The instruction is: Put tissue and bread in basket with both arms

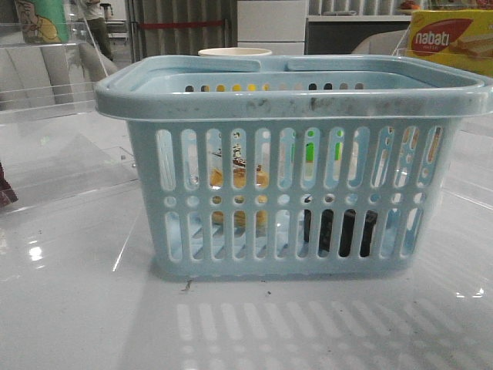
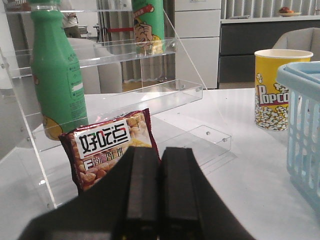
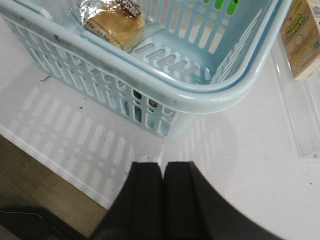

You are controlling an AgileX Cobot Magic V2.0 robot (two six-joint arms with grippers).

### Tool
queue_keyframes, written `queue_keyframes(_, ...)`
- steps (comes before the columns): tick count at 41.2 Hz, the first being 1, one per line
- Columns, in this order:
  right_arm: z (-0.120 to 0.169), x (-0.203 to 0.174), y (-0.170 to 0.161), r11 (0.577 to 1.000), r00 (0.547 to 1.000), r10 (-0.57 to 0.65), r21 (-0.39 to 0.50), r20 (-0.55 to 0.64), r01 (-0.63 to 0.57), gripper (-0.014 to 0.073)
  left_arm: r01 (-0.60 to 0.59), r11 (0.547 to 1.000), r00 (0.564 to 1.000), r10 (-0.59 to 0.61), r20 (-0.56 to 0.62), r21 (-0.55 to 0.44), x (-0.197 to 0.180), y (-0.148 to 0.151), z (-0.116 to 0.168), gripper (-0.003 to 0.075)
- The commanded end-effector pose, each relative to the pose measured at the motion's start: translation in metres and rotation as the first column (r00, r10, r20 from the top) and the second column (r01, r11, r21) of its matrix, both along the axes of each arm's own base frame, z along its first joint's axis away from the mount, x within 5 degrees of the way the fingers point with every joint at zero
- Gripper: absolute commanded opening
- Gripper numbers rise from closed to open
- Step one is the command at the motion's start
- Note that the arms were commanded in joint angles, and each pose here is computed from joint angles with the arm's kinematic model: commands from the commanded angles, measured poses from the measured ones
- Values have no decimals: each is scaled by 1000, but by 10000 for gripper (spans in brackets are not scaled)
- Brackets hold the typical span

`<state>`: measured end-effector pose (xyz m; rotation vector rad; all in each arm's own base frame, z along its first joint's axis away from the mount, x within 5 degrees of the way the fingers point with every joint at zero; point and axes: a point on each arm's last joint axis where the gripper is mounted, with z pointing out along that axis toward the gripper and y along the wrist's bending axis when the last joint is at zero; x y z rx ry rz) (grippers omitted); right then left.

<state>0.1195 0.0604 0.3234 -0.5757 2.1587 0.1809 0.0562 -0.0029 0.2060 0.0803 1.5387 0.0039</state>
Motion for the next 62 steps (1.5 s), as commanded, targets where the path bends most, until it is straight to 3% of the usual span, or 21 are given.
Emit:
queue_keyframes(1, 13, 2, 0, 1000, 996, 5, 25, 89, -7, 57, -2, 1000, 993, 4, 117, -16, -2, 0, 10, 90)
queue_keyframes(49, 11, -5, -8, 999, 993, -25, 40, 114, 20, 57, 17, 998, 992, -10, 123, -53, -3, 0, 11, 90)
queue_keyframes(56, -1, -16, -33, 980, 944, -184, 124, 273, 155, 57, 17, 998, 992, -10, 123, -53, -3, 0, 11, 90)
queue_keyframes(62, -24, -38, -50, 948, 830, -311, 218, 463, 234, 57, 17, 998, 992, -10, 123, -53, -3, 0, 11, 90)
